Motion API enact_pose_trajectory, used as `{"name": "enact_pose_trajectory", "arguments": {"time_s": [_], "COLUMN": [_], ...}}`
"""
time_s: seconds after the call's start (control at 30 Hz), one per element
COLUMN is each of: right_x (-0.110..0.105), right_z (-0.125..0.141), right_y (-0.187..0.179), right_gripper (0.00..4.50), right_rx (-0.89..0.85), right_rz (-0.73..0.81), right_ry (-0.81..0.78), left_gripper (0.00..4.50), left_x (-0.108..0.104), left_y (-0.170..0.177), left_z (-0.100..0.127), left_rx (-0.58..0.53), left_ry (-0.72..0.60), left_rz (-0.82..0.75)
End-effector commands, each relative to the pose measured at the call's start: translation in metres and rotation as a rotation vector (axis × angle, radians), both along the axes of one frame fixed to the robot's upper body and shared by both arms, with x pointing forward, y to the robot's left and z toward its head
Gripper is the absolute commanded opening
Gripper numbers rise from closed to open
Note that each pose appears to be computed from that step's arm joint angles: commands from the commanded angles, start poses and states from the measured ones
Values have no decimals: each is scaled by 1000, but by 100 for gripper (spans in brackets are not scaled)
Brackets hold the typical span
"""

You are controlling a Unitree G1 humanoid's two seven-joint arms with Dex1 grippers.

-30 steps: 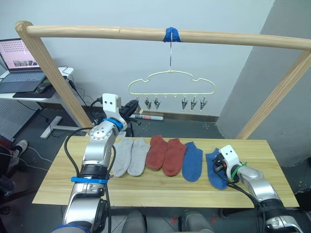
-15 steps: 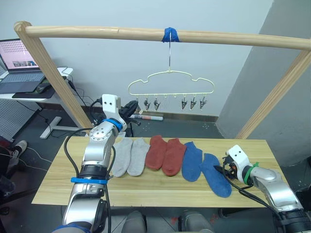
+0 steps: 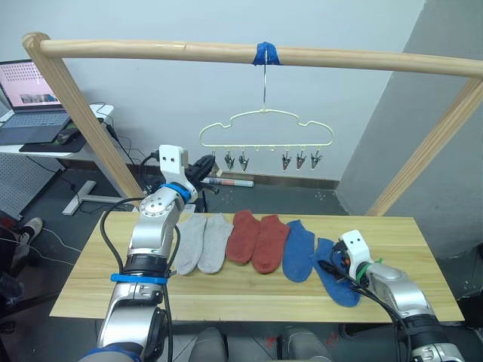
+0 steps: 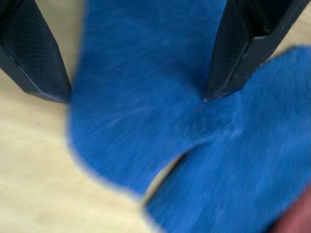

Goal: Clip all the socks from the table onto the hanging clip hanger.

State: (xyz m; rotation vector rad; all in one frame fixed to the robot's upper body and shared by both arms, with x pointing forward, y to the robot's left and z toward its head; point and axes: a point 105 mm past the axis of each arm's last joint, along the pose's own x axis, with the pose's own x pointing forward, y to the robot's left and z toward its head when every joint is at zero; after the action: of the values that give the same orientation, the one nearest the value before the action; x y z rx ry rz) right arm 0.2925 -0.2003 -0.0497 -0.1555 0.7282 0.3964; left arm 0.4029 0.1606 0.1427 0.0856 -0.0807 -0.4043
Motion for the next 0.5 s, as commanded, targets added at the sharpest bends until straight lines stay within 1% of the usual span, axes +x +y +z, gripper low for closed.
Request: {"name": "enact_pose_trajectory", "arguments": {"time_s": [0.03, 0.1, 0.2, 0.3, 0.43, 0.5], "right_x": [-1, -3, -4, -3, -4, -4], "right_z": [-6, -11, -14, -12, -13, -10], "right_y": [-6, -8, -8, -8, -9, -9], "right_gripper": [444, 444, 386, 289, 141, 77], "right_rx": [-35, -31, -17, -12, -9, -2], "right_rz": [2, -4, -7, 2, 3, 5], "right_ry": [2, 16, 19, 14, 11, -4], "left_gripper": [0, 0, 0, 0, 0, 0], "left_x": [-1, -1, -2, -3, -4, -4], "left_y": [3, 4, 5, 7, 7, 7], "left_z": [11, 11, 11, 11, 11, 11], "left_rx": [1, 2, 1, 3, 1, -1], "left_ry": [-38, -38, -39, -40, -41, -40], "left_rz": [9, 13, 17, 23, 27, 28]}}
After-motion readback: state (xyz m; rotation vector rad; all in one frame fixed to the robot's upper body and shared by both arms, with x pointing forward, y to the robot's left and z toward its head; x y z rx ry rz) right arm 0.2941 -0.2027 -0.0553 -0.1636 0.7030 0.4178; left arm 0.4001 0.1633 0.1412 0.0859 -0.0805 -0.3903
